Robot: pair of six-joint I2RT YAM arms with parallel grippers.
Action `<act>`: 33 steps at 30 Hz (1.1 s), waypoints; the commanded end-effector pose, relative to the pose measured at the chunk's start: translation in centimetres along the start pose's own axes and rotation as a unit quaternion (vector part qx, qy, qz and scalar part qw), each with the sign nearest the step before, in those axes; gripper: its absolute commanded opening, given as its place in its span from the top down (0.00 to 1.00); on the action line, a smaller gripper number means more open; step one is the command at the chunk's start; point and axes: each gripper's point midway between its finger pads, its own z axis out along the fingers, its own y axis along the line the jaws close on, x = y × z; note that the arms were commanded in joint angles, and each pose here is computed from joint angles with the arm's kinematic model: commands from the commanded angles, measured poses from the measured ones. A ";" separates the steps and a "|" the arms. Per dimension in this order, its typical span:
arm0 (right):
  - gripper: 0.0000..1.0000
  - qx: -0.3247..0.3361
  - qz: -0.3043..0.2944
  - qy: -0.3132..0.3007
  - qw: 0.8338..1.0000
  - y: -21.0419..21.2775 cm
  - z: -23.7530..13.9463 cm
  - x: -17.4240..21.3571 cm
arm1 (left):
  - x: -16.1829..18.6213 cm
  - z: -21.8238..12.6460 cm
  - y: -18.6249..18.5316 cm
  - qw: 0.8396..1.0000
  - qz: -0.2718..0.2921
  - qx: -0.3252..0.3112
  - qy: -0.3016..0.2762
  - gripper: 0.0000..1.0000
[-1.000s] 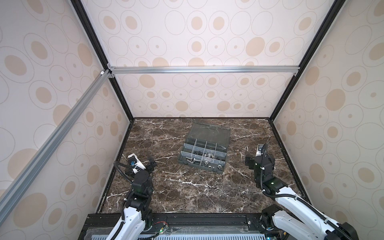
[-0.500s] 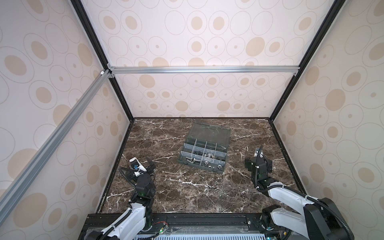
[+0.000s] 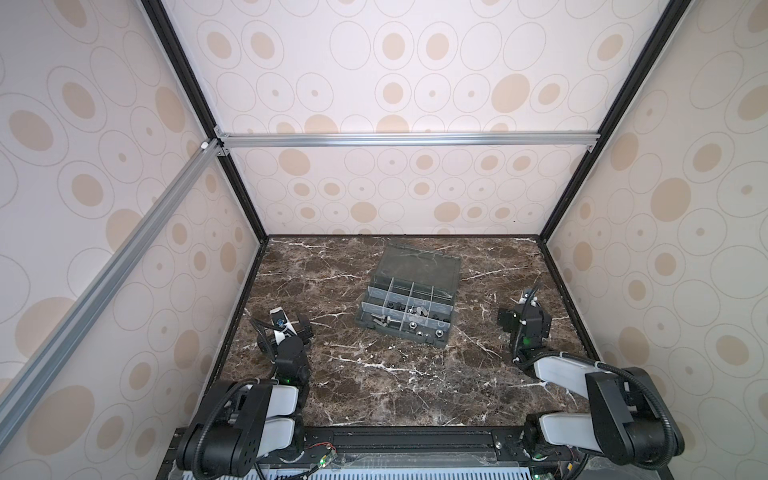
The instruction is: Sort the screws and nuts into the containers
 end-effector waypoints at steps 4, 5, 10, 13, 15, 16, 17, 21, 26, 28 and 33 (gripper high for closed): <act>0.00 -0.049 0.038 -0.045 0.997 2.1 2.3 -1.9 | -3.3 2.5 -3.4 0.997 0.007 0.076 -0.029 0.01; 0.00 -0.054 0.028 -0.034 0.998 2.5 2.5 -1.6 | -3.3 2.6 -3.5 0.996 0.007 0.078 -0.030 0.01; 0.01 -0.094 0.018 -0.012 0.995 3.8 2.3 -1.1 | -3.1 2.9 -4.2 0.995 0.012 0.097 -0.022 0.01; 0.00 -0.102 0.016 -0.061 0.993 4.1 2.2 -0.8 | -3.1 2.8 -4.4 0.994 0.013 0.102 -0.023 0.01; 0.00 -0.101 0.020 -0.021 0.994 3.9 2.2 -0.2 | -3.2 2.7 -4.4 0.994 0.013 0.105 -0.025 0.01; 0.00 -0.098 0.019 -0.038 0.994 3.9 2.3 -0.5 | -3.2 2.7 -4.4 0.994 0.013 0.106 -0.026 0.01; 0.00 -0.099 0.019 -0.050 0.994 4.0 2.4 -0.6 | -3.3 2.8 -4.5 0.994 0.013 0.107 -0.026 0.01; 0.00 -0.100 0.010 -0.028 0.995 4.2 2.6 -0.4 | -3.3 2.2 -4.1 0.993 -0.021 0.108 -0.041 0.01; 0.00 -0.102 0.009 -0.022 0.994 4.3 2.6 -0.3 | -3.1 0.5 -5.3 0.982 -0.013 0.162 -0.098 0.01; 0.00 -0.101 0.009 -0.026 0.994 4.3 2.6 -0.3 | -2.2 1.8 -5.9 0.986 -0.002 0.159 -0.058 0.01; 0.00 -0.102 0.010 -0.024 0.994 4.3 2.5 -0.3 | -1.4 4.0 -6.7 0.990 0.011 0.141 -0.023 0.01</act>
